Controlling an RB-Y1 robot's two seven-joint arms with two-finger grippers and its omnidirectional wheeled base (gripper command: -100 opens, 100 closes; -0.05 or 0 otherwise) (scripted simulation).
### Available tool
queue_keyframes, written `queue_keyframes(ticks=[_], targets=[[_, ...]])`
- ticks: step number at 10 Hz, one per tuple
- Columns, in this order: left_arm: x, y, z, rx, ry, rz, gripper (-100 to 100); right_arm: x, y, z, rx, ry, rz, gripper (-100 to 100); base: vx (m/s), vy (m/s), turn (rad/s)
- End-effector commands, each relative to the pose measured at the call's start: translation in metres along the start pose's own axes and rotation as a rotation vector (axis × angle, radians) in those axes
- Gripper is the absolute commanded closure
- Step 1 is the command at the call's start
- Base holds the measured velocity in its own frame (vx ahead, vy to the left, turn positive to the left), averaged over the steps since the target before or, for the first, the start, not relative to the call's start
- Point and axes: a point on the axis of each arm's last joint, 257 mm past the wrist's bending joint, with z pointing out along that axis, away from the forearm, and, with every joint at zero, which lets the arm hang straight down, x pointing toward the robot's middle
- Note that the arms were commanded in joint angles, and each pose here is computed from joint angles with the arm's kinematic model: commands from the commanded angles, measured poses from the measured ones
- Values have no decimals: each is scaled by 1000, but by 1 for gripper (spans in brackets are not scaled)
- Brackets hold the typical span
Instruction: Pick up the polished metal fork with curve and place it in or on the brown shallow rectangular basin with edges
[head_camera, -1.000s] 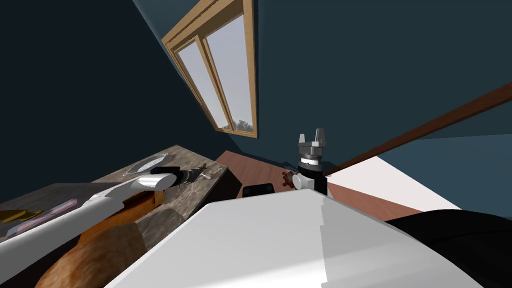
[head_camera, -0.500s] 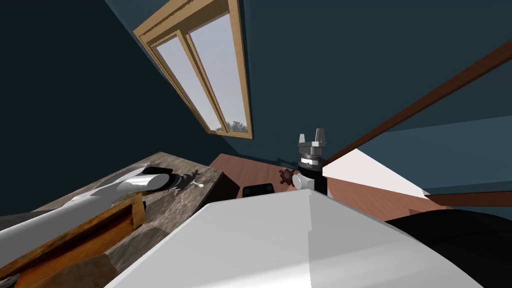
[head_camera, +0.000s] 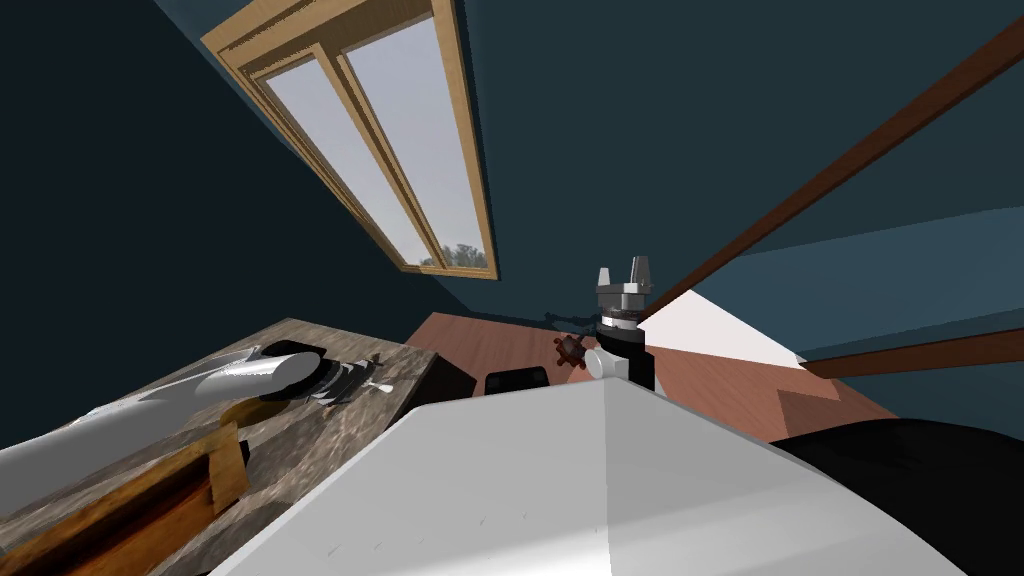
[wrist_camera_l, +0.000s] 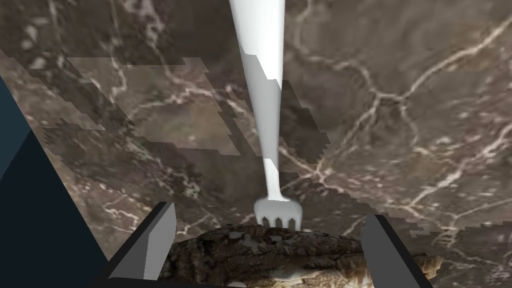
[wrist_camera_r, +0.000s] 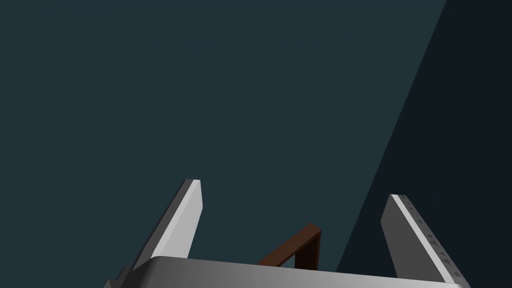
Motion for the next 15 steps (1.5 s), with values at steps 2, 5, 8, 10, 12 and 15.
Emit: queue_keyframes(ticks=[2,5,8,10,12,15], targets=[[-2,10,0,-24,6,-14,-100,0,0,0,0,0,0,0,15,-3,-40],[-5,17,4,-21,9,9,-100,0,0,0,0,0,0,0,38,-14,77],[-8,22,9,-15,10,35,-100,0,0,0,0,0,0,0,100,-52,99],[-12,28,14,-10,10,57,-100,0,0,0,0,0,0,0,71,-29,94],[-15,34,19,-5,9,75,-100,0,0,0,0,0,0,0,93,-66,127],[-18,41,23,0,7,106,-100,0,0,0,0,0,0,0,66,-30,87]])
